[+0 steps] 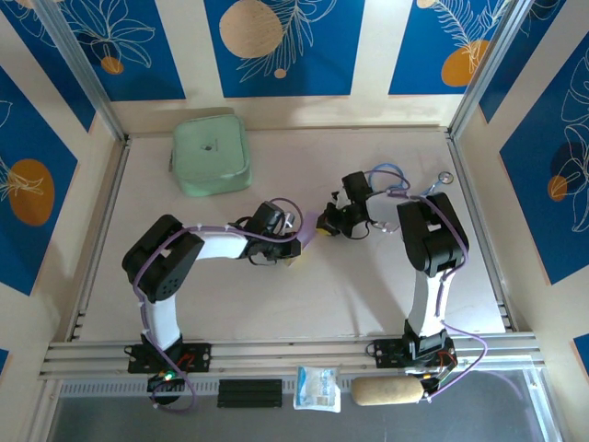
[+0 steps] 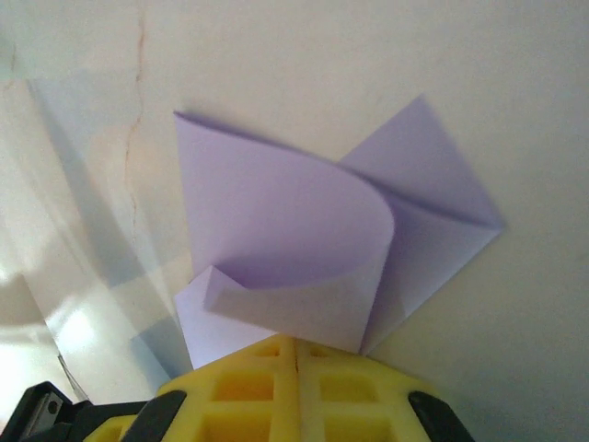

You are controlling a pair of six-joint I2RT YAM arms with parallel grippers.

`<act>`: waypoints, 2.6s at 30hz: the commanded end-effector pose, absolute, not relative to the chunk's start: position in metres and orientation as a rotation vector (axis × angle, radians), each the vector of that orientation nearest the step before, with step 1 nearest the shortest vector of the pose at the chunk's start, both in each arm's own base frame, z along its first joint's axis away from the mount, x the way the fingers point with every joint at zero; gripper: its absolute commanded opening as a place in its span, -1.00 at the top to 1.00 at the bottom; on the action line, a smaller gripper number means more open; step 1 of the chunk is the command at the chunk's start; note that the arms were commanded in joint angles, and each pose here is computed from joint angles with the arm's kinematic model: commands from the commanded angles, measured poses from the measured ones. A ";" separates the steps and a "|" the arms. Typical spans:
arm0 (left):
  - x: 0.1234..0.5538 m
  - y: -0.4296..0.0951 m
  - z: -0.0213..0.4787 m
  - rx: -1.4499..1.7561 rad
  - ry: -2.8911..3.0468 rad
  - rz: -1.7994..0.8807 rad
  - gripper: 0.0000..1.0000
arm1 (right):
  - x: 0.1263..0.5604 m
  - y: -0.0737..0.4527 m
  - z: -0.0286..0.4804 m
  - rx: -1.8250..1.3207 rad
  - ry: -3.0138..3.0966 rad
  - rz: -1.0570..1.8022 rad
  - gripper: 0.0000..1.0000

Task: Fold a paper plane with a square sheet of paper (pick it up from the middle)
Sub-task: Fold the wing for the fifth time at the center of the table.

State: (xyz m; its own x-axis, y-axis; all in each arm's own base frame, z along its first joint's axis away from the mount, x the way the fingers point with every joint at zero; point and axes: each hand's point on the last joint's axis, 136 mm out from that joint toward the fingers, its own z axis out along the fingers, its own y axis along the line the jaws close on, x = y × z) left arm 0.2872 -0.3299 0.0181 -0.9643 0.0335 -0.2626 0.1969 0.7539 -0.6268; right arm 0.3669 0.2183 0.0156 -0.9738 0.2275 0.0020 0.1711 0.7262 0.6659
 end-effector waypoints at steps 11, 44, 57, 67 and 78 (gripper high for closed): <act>0.224 -0.274 -0.046 0.080 3.070 -0.747 1.00 | 0.424 0.148 -0.004 0.571 2.758 0.900 0.88; 0.264 -0.324 0.027 0.260 2.838 -0.990 1.00 | 0.335 0.249 0.020 0.251 2.862 1.120 0.90; 0.301 -0.353 0.039 0.276 2.707 -1.063 0.87 | 0.320 0.237 -0.015 0.301 2.970 1.025 0.92; 0.294 -0.351 0.008 0.251 2.796 -1.051 0.99 | 0.317 0.231 -0.022 0.336 3.009 0.972 0.94; 0.238 -0.309 -0.014 0.286 2.975 -0.921 1.00 | 0.310 0.212 -0.041 0.449 3.095 0.825 0.98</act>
State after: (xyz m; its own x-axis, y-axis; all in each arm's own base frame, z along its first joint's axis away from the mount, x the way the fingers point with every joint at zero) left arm 0.2911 -0.3438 0.0219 -0.9599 0.0980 -0.2628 0.2494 0.7265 -0.6403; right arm 0.3351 0.2506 0.0130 -0.9864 0.1577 0.0472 0.1485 0.7280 0.6693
